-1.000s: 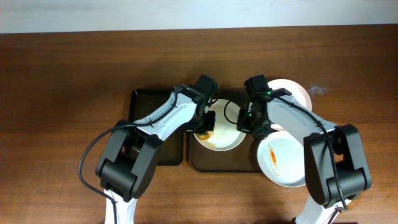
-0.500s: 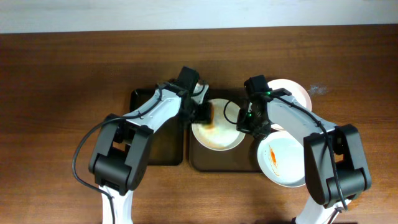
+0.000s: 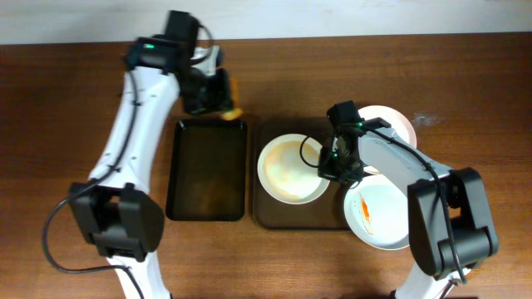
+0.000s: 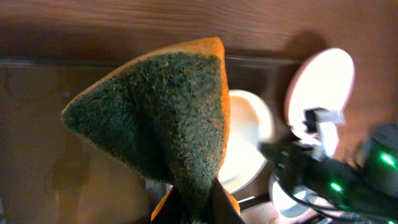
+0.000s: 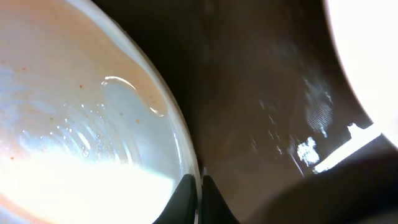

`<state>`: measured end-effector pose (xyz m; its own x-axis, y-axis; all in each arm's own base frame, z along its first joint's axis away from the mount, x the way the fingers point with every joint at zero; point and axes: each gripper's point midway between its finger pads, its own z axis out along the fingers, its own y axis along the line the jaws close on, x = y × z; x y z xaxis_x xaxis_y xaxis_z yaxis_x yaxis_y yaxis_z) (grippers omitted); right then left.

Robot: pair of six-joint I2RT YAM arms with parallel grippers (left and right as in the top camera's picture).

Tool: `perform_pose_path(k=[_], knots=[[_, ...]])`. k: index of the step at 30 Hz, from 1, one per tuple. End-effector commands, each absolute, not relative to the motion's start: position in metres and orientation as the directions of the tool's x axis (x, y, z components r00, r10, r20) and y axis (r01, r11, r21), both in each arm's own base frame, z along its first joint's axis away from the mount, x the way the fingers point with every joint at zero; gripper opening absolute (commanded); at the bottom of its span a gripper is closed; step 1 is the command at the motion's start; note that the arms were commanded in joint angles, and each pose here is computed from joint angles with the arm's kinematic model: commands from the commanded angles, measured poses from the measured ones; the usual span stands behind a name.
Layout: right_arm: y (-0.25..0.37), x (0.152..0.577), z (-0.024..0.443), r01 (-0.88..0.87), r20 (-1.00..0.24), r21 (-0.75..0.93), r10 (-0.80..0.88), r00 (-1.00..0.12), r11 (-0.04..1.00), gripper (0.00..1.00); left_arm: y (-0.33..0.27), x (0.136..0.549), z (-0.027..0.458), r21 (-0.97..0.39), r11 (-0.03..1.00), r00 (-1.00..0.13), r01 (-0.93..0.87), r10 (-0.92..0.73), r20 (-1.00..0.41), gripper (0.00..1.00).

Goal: Clean dirty plates on tray and stack at the side

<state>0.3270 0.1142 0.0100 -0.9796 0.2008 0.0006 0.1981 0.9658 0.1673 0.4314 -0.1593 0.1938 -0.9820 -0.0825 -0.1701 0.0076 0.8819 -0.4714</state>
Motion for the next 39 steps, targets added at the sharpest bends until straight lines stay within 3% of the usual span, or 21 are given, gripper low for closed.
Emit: perform_pose_path(k=[1,5,9,13,16,26,29,32,36,39], knots=[[0.094,0.324,0.038,0.18,-0.081,0.098,0.188,-0.979,0.979,0.04,-0.098,0.439,0.198,-0.418,0.903,-0.967,-0.095,-0.184,-0.178,0.0],[0.077,0.322,0.068,0.185,-0.17,0.031,0.188,-0.967,0.982,0.04,-0.075,0.444,0.197,-0.402,0.905,-0.956,-0.138,-0.228,-0.185,0.0],[0.054,0.316,0.11,0.195,-0.327,-0.16,0.134,-0.935,0.968,0.04,-0.072,0.442,0.192,-0.364,0.92,-0.957,-0.146,-0.224,-0.183,0.0],[0.063,0.31,0.132,0.148,-0.416,-0.335,-0.006,-0.909,0.93,0.04,-0.073,0.442,0.191,-0.348,0.926,-0.958,-0.144,-0.219,-0.185,0.0],[0.071,0.305,0.16,0.199,-0.543,-0.499,-0.125,-0.831,0.843,0.04,-0.073,0.441,0.19,-0.347,0.927,-0.959,-0.145,-0.218,-0.182,0.0],[0.078,0.307,0.204,0.299,-0.671,-0.592,-0.252,-0.698,0.748,0.04,-0.074,0.443,0.19,-0.348,0.927,-0.958,-0.142,-0.217,-0.189,0.0],[0.079,0.307,0.204,0.3,-0.675,-0.578,-0.238,-0.699,0.759,0.04,-0.074,0.442,0.19,-0.352,0.923,-0.956,-0.156,-0.231,-0.182,0.0],[0.082,0.304,0.197,0.296,-0.672,-0.451,-0.102,-0.734,0.842,0.04,-0.088,0.44,0.19,-0.351,0.928,-0.962,-0.127,-0.201,-0.183,0.0],[0.057,0.302,0.205,0.273,-0.587,-0.15,0.137,-0.798,0.95,0.04,-0.12,0.442,0.192,-0.355,0.934,-0.967,-0.047,-0.132,-0.22,0.0],[0.006,0.295,0.221,0.317,-0.554,0.014,0.271,-0.787,0.948,0.04,-0.14,0.44,0.194,-0.356,0.935,-0.967,0.0,-0.09,-0.238,0.0]])
